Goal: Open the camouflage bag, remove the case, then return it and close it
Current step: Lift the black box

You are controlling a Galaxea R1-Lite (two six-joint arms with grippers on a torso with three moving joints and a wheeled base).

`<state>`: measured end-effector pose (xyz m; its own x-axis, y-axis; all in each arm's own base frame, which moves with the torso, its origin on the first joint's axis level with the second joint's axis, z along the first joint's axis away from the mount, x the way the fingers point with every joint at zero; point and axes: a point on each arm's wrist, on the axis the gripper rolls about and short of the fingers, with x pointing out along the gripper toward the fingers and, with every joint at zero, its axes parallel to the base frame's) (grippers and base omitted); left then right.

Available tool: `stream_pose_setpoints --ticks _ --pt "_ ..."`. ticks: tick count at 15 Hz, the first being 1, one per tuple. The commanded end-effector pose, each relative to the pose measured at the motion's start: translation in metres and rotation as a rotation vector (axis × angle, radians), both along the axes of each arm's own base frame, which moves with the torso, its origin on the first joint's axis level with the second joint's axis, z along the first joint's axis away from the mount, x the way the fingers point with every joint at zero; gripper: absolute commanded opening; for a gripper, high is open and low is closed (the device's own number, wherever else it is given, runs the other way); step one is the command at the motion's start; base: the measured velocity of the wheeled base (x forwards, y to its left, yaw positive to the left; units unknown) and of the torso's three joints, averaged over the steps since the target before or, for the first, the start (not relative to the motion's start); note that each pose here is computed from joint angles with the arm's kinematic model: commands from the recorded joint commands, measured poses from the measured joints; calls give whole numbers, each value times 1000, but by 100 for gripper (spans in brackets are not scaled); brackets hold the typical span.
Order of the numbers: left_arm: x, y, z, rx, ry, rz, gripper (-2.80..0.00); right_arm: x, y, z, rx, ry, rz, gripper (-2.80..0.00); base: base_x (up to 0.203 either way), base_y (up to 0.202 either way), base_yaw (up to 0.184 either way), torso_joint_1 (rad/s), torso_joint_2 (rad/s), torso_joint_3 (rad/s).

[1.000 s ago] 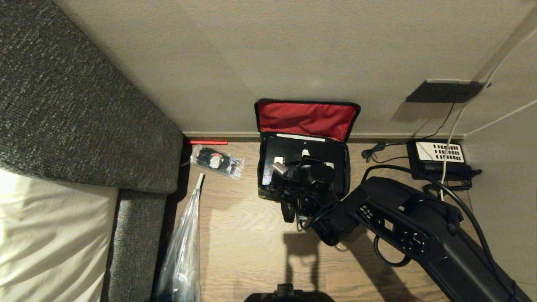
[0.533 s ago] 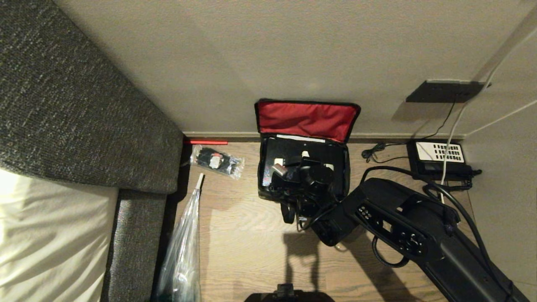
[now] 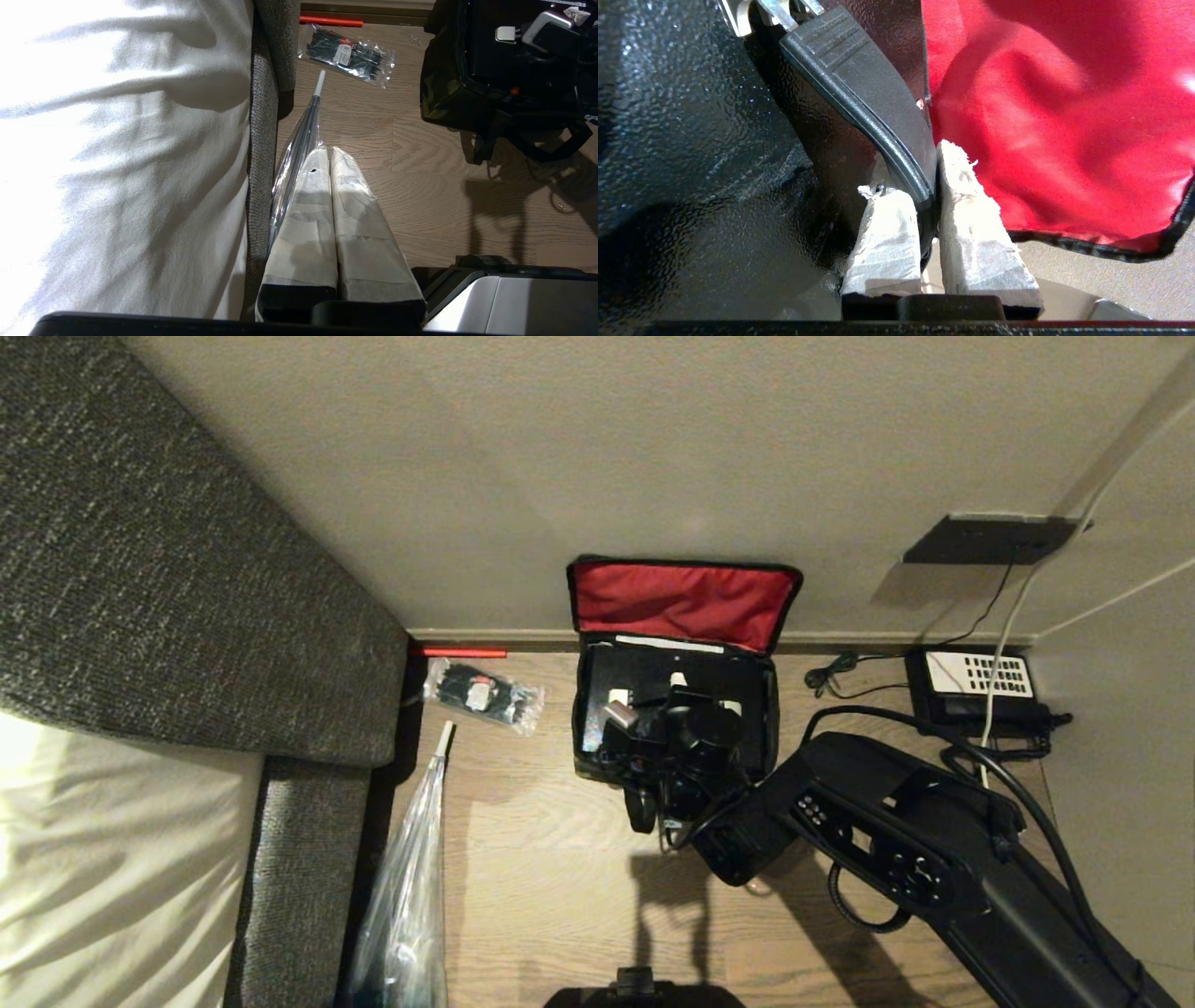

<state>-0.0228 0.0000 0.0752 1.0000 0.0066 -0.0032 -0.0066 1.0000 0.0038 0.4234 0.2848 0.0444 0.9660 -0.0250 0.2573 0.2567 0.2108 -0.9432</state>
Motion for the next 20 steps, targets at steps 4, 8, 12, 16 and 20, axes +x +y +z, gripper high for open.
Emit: stream_pose_setpoints --ticks 4,8,12,16,20 --pt "0 0 0 -1 0 1 -280 -5 -1 13 2 -4 -34 -280 0 0 0 0 0 0" --pt "0 0 0 -1 -2 1 -280 -12 -1 18 -3 1 -34 -280 0 0 0 0 0 0" --pt "0 0 0 1 -2 1 -280 -19 3 18 -40 15 -29 -280 0 0 0 0 0 0" --pt "0 0 0 1 -2 1 -280 -25 8 32 -99 -6 -37 -280 0 0 0 0 0 0" --pt "0 0 0 0 0 1 -280 -27 4 48 -98 -11 -65 -280 0 0 0 0 0 0"
